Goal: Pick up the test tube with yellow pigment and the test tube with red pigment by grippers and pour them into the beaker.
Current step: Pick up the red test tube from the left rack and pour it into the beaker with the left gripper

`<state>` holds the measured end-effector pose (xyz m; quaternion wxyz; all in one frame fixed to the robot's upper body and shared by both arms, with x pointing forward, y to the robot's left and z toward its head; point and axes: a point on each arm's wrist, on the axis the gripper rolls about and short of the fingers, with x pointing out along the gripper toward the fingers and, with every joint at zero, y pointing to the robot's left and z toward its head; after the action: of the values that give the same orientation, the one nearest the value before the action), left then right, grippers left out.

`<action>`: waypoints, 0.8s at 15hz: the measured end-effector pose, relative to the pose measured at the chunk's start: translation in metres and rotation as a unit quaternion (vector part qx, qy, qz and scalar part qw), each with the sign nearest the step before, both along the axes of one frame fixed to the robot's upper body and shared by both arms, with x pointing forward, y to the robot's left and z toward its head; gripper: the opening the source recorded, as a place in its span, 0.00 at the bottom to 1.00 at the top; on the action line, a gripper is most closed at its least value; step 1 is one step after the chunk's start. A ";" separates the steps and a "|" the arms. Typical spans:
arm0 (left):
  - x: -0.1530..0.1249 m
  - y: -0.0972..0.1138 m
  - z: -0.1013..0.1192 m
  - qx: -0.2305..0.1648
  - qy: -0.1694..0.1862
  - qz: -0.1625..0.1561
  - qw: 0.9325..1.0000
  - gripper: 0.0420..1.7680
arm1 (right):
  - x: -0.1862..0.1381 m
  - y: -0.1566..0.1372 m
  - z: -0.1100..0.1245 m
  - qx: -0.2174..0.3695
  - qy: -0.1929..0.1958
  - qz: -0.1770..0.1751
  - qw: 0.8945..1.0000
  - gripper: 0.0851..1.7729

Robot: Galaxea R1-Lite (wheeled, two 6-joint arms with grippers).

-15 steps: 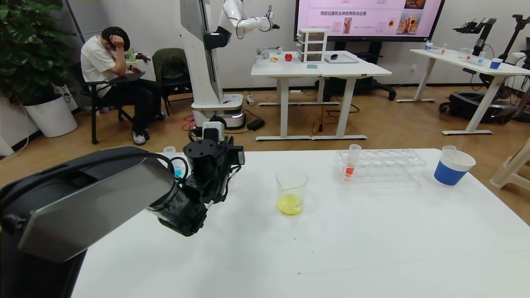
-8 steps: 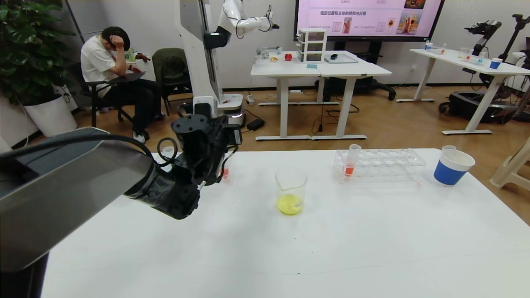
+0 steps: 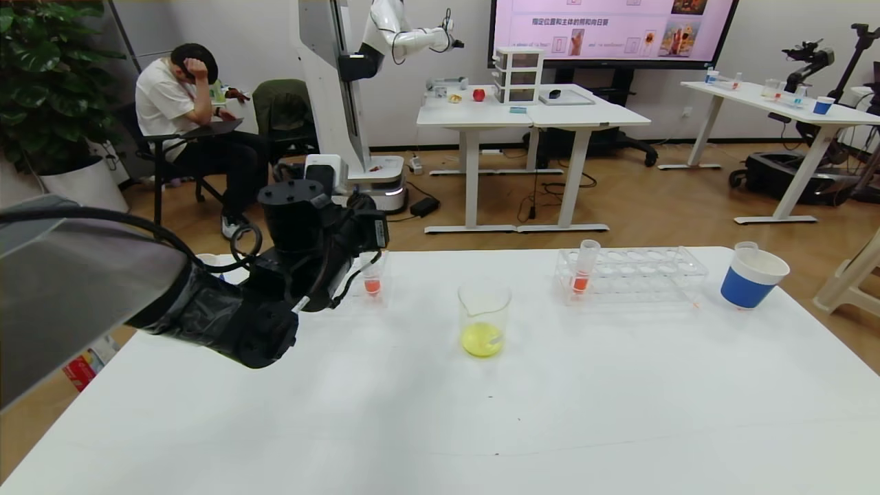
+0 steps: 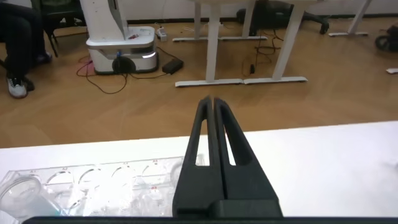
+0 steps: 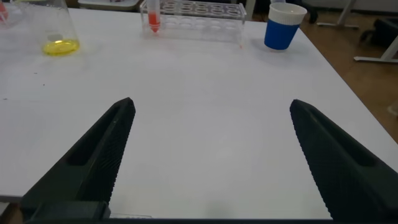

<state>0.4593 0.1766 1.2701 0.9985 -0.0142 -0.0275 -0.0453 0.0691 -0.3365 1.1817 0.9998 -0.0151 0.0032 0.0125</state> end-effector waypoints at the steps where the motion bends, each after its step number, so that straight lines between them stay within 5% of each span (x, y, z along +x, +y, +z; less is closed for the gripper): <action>1: -0.005 0.002 -0.004 0.003 0.006 -0.006 1.000 0.01 | 0.000 0.000 0.000 0.000 0.000 0.000 1.000 0.98; 3: -0.009 0.010 -0.008 0.000 -0.001 -0.008 1.000 0.06 | 0.000 0.000 0.000 0.000 0.000 0.000 1.000 0.98; 7: -0.018 0.023 -0.027 0.001 0.002 -0.070 0.998 0.88 | 0.000 0.000 0.000 0.000 0.000 0.000 1.000 0.98; 8: -0.019 0.032 -0.032 0.003 0.001 -0.093 0.996 0.97 | 0.000 0.000 0.000 0.000 0.000 0.000 1.000 0.98; 12: -0.019 0.086 -0.051 0.015 0.003 -0.184 0.983 0.98 | 0.000 0.000 0.000 0.000 0.000 0.000 1.000 0.98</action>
<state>0.4403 0.2624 1.2187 0.9733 -0.0040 -0.0211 -0.2283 0.0691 -0.3365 1.1817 0.9998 -0.0151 0.0030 0.0125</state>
